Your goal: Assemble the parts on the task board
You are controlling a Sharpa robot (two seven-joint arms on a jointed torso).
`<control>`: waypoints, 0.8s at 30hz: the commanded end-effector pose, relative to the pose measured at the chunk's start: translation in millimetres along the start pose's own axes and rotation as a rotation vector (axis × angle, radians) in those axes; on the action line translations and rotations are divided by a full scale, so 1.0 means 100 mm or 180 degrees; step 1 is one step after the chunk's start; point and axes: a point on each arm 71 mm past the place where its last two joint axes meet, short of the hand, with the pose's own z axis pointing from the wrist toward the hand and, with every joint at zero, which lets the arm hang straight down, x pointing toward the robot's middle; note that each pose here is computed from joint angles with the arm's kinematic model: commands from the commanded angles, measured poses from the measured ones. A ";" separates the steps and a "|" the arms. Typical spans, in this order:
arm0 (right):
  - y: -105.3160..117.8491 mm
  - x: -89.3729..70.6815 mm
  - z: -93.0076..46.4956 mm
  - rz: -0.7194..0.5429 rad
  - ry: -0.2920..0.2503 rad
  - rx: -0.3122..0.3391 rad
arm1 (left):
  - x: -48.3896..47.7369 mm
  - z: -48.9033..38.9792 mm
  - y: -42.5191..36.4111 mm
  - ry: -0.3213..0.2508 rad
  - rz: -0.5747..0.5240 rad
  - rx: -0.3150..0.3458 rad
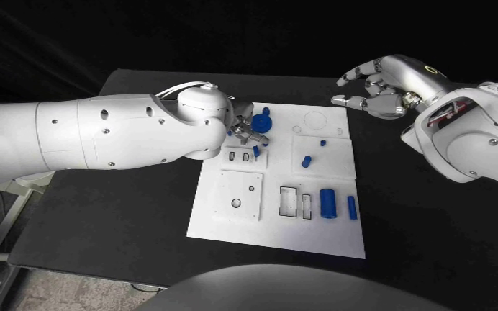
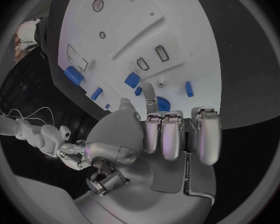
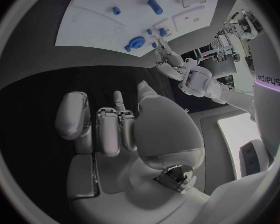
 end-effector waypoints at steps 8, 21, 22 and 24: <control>-0.03 0.02 0.00 -0.0016 0.0054 0.0067 | 0.067 0.035 -0.072 0.0122 0.0109 -0.0006; -0.04 0.04 0.01 -0.0006 0.0075 0.0077 | 0.157 0.063 -0.088 0.0209 0.0049 0.0010; -0.04 0.04 0.01 -0.0006 0.0075 0.0078 | 0.158 0.063 -0.088 0.0208 0.0046 0.0011; -0.04 0.04 0.01 -0.0006 0.0077 0.0081 | 0.159 0.065 -0.088 0.0207 0.0038 0.0012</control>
